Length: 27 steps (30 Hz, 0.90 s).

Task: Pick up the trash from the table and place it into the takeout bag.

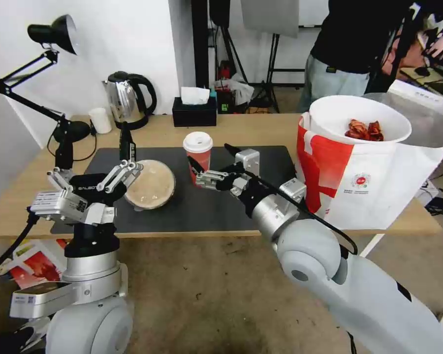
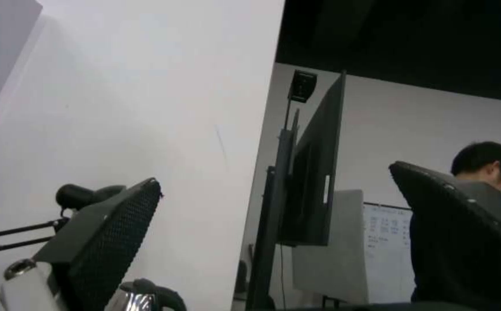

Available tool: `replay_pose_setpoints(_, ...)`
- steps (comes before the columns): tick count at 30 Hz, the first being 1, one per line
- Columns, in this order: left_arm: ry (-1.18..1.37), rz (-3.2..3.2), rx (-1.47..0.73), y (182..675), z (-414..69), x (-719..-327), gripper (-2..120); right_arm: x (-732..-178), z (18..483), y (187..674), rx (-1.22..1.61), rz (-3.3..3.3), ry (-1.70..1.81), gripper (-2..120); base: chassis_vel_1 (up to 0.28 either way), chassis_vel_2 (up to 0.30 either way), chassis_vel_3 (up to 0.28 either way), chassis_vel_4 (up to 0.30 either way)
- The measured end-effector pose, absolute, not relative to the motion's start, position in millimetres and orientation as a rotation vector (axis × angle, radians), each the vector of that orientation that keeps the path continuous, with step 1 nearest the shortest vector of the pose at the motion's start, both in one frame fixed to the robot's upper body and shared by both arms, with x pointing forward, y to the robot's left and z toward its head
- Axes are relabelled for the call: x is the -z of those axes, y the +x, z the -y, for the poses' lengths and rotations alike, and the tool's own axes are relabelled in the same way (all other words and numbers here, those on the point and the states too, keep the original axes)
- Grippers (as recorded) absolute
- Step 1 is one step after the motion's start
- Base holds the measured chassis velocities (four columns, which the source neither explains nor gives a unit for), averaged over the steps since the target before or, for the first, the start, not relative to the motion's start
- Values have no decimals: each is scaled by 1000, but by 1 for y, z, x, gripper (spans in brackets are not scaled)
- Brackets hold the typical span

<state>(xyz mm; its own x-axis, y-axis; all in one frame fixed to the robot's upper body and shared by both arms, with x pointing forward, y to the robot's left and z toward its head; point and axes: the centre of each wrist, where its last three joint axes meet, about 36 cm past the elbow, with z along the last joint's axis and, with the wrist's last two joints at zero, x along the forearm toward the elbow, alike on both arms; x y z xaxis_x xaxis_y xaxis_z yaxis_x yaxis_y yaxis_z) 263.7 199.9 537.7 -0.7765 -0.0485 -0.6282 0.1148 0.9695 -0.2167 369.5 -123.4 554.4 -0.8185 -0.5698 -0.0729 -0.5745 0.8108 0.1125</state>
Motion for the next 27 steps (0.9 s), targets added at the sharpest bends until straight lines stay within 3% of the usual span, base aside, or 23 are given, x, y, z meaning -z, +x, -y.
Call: replay_pose_setpoints(27, 47, -2447, 317, 263, -200, -536, 100, -555, 121, 400, -181, -3155, -870, 100, 0, 0, 0, 0)
